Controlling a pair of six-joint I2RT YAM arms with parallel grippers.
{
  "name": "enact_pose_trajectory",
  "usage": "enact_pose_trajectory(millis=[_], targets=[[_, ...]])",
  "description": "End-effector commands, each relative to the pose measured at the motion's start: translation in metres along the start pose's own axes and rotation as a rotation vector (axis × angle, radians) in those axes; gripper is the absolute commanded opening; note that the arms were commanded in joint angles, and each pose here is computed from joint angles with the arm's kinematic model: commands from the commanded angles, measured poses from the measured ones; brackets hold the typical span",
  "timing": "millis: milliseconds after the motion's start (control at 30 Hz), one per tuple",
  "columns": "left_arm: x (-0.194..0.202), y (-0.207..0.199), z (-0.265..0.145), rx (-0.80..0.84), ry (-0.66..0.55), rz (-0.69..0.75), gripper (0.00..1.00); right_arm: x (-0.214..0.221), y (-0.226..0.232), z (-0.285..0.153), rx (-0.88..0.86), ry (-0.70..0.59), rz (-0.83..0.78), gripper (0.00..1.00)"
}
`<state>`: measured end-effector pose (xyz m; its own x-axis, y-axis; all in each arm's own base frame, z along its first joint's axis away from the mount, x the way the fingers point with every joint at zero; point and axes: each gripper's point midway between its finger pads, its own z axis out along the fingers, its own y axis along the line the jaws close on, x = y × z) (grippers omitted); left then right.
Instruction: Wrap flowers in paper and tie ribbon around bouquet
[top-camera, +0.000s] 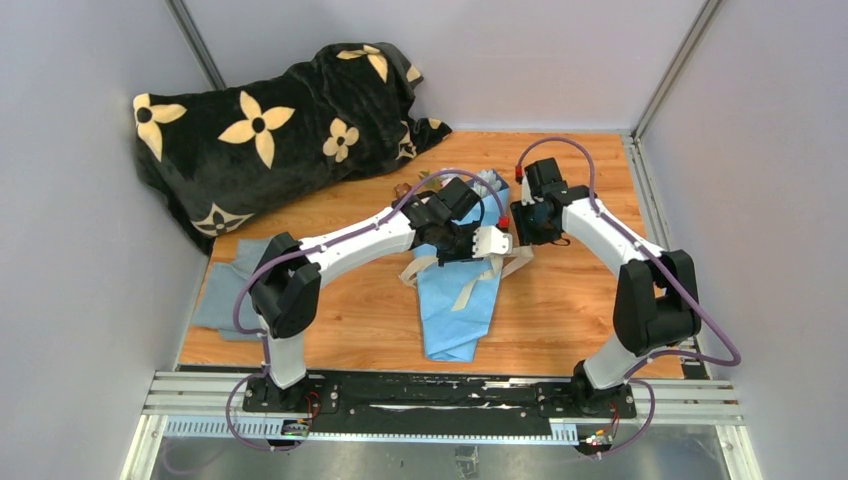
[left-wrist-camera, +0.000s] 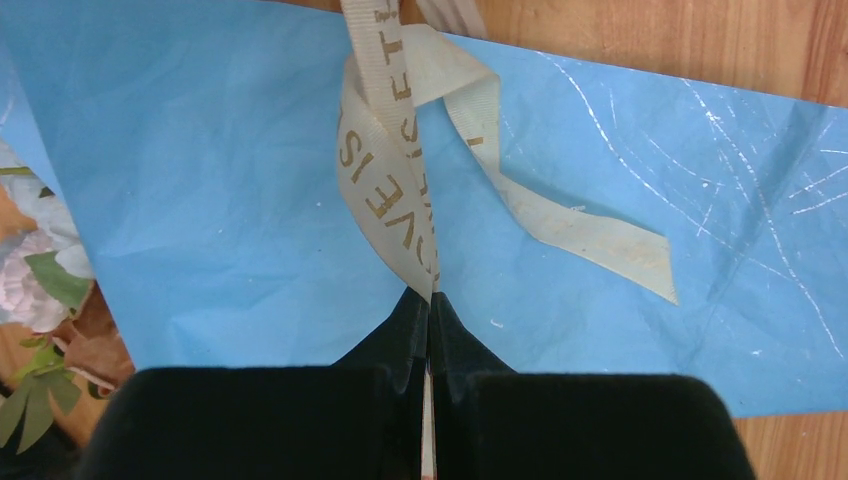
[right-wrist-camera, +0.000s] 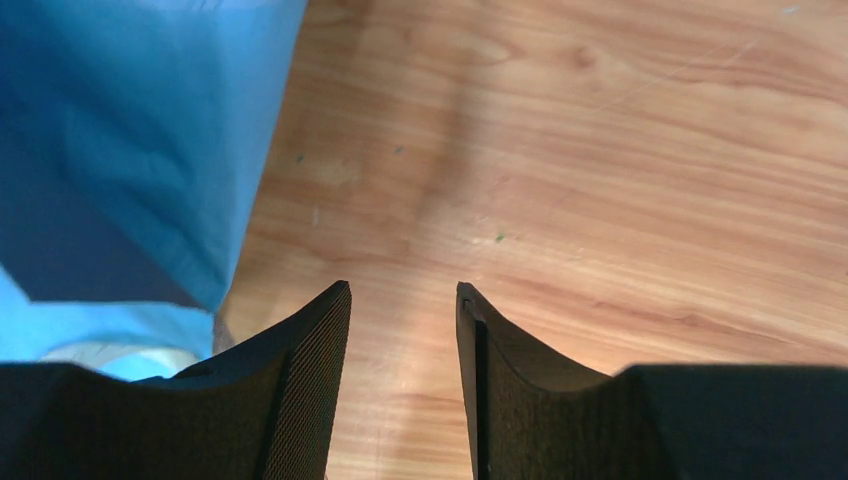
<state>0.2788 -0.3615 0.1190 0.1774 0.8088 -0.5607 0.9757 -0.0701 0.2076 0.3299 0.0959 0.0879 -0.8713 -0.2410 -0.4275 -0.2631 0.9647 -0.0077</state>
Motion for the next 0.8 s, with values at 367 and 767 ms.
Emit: enact_pose_trajectory(millis=[367,767], targets=[[0.004,0.025,0.012,-0.039,-0.033,-0.12,0.0,-0.054,-0.054,-0.032,0.136,-0.254,0.14,0.51],[0.006,0.025,0.018,-0.015,-0.039,-0.148,0.0,0.041,0.071,-0.064,-0.225,-0.512,0.213,0.42]])
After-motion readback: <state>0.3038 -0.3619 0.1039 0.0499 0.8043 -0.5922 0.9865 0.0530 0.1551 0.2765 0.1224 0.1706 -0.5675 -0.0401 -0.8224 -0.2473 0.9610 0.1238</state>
